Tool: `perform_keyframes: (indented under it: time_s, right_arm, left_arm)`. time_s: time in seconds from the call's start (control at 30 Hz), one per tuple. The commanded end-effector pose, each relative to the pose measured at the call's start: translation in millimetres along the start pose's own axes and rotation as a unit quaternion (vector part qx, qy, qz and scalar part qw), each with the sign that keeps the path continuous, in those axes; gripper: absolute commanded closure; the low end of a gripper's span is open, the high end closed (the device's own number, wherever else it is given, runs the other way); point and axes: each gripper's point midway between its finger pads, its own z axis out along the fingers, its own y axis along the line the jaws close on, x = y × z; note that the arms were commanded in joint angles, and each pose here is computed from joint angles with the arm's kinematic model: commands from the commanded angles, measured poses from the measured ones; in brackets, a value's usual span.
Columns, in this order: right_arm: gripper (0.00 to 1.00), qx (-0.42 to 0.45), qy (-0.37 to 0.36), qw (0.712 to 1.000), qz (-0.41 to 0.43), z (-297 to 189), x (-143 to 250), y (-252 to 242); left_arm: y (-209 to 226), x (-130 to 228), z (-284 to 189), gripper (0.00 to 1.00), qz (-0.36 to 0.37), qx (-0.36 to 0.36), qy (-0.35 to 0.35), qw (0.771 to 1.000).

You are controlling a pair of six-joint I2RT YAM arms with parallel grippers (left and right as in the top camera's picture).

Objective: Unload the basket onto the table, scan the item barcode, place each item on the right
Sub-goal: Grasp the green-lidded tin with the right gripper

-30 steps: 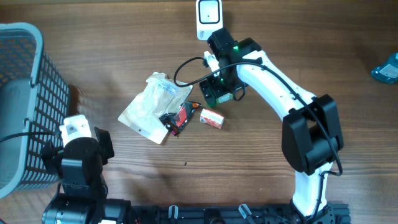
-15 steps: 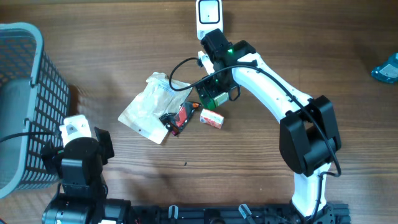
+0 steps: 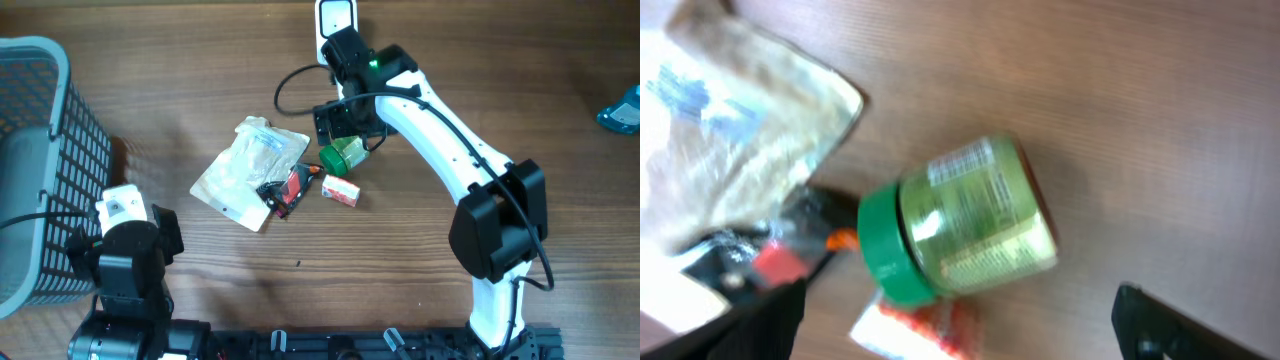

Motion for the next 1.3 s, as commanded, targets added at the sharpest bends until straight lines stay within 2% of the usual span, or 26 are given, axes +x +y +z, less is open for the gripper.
perform_keyframes:
  time_s: [0.0, 0.1, 0.17, 0.23, 0.3, 0.33, 0.4, 0.57, 0.73, 0.93, 1.1, 1.17, 1.27]
  right_arm:
    - [0.0, -0.064, 0.046, 0.983, 0.168, -5, 10, 26]
    - [0.0, -0.079, 0.04, 0.974, 0.208, -3, 4, 32]
    - [0.0, -0.058, 0.051, 0.95, 0.303, 2, 9, 26]
    - [0.0, -0.038, 0.045, 0.932, 0.358, 8, 9, 18]
    - [0.0, -0.011, 0.051, 0.901, 0.431, 19, 18, 9]
    - [0.0, -0.004, 0.055, 0.889, 0.455, 24, 22, 7]
    - [0.0, -0.001, 0.05, 0.883, 0.466, 33, 22, 4]
    - [0.0, -0.022, 0.023, 0.887, 0.461, 61, 13, 2]
    - [0.0, -0.014, -0.016, 0.898, 0.44, 67, 1, -7]
    - [0.0, -0.01, 0.013, 0.909, 0.417, 99, 6, -4]
    - [0.13, -0.003, 0.019, 0.915, 0.402, 105, 8, -7]
    - [0.29, -0.002, 0.02, 0.919, 0.394, 105, 9, -7]
    - [0.33, -0.011, 0.03, 0.923, 0.384, 105, 11, -3]
  left_arm:
    - [4, -1, 0, 0.0, -0.003, -0.008, -0.002, 1.0]
    - [4, -1, 0, 0.0, -0.004, -0.008, -0.002, 1.0]
    - [4, -1, 0, 0.0, -0.003, -0.008, -0.002, 1.0]
    - [4, -1, 0, 0.0, -0.003, -0.008, -0.002, 1.0]
    - [4, -1, 0, 0.0, -0.003, -0.008, -0.002, 1.0]
    - [4, -1, 0, 0.0, -0.003, -0.008, -0.002, 1.0]
    - [4, -1, 0, 0.0, -0.003, -0.008, -0.002, 1.0]
    - [4, -1, 0, 0.0, -0.003, -0.008, -0.002, 1.0]
    - [4, -1, 0, 0.0, -0.003, -0.008, -0.002, 1.0]
    - [4, -1, 0, 0.0, -0.003, -0.008, -0.002, 1.0]
    - [4, -1, 0, 0.0, -0.003, -0.008, -0.002, 1.0]
    - [4, -1, 0, 0.0, -0.003, -0.008, -0.002, 1.0]
    - [4, -1, 0, 0.0, -0.003, -0.008, -0.002, 1.0]
